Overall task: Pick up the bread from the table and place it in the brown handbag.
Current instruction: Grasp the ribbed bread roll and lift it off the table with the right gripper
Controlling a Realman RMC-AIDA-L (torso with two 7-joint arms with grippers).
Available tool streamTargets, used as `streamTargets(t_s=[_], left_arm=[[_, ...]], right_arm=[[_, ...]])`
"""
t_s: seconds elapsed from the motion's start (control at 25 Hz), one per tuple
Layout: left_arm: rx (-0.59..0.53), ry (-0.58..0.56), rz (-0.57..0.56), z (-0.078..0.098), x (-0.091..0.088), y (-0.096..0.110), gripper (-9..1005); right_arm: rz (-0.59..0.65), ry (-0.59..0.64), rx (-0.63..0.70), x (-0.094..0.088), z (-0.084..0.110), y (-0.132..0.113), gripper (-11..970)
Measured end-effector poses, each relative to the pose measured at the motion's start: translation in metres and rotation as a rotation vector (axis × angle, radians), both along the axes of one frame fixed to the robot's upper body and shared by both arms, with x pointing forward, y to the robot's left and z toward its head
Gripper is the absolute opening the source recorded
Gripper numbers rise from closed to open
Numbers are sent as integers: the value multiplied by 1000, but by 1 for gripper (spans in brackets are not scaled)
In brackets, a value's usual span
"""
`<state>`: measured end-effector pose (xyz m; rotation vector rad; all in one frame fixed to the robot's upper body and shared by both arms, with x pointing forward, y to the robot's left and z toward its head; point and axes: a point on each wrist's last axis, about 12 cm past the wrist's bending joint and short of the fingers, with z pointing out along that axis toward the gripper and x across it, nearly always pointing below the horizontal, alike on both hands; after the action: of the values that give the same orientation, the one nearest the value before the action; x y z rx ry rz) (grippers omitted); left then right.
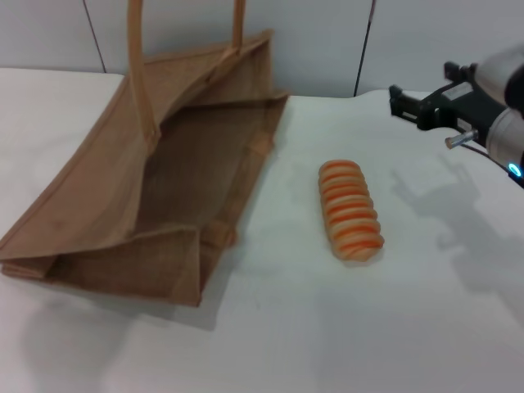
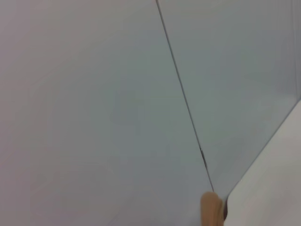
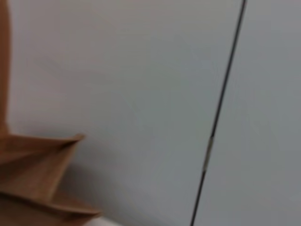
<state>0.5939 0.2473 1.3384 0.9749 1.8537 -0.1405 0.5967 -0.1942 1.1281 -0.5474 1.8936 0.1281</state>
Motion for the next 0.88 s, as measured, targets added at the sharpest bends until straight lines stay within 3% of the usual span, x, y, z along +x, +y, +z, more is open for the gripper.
streamTargets(t_s=[0.28, 0.56, 0.88], left_arm=[[11, 13, -9, -1, -1, -1, 112], [70, 8, -10, -2, 1, -9, 111], [97, 15, -26, -1, 3, -18, 111]], right_arm=[[78, 157, -51, -15, 23, 17, 891], [88, 341, -77, -22, 22, 27, 892], [114, 454, -129, -20, 15, 41, 891]])
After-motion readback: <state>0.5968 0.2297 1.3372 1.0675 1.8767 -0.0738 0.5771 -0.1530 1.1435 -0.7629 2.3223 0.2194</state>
